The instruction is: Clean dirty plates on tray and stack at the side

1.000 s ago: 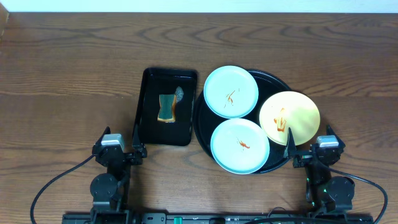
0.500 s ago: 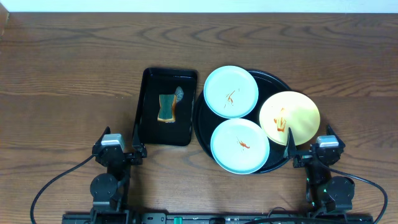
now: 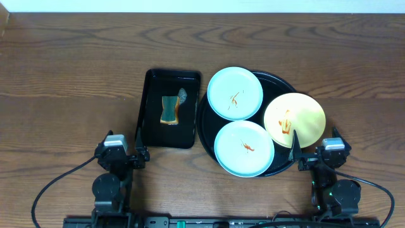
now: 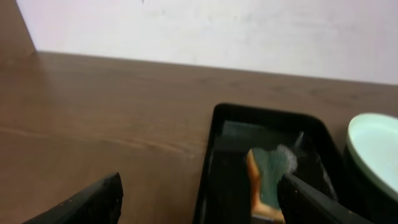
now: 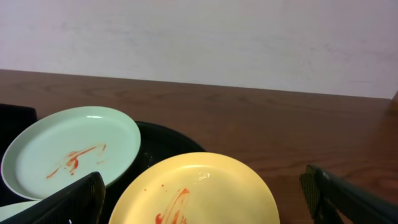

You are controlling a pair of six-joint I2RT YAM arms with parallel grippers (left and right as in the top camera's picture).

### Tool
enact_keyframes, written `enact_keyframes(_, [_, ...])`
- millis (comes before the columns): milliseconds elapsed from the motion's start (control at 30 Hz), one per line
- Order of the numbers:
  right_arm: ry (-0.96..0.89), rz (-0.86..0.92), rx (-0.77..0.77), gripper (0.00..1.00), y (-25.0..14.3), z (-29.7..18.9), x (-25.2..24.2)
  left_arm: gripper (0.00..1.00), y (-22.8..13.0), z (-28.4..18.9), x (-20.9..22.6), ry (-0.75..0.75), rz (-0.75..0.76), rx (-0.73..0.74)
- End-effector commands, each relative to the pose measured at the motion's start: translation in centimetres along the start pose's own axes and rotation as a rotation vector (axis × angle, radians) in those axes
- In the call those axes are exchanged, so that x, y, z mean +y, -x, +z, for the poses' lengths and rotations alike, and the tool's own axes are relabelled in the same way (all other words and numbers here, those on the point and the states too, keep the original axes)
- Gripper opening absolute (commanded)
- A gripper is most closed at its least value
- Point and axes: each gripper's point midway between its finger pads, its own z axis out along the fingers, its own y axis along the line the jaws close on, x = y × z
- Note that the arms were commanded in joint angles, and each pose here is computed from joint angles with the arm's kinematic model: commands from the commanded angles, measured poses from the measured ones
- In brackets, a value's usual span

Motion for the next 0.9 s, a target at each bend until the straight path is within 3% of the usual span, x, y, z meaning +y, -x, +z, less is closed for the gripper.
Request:
enact_keyframes(0, [0.013, -0.009, -0.002, 0.99, 0.0, 0.0, 0.3, 0.8, 0.7, -0.1, 0.3, 0.018, -0.005, 0.018])
enact_keyframes(333, [0.013, -0.009, -0.002, 0.99, 0.0, 0.0, 0.3, 0.8, 2.9, 0.9, 0.0, 0.031, -0.051, 0.114])
enact_keyframes(867, [0.013, -0.009, -0.002, 0.99, 0.0, 0.0, 0.3, 0.8, 5.7, 1.3, -0.4, 0.07, -0.052, 0.471])
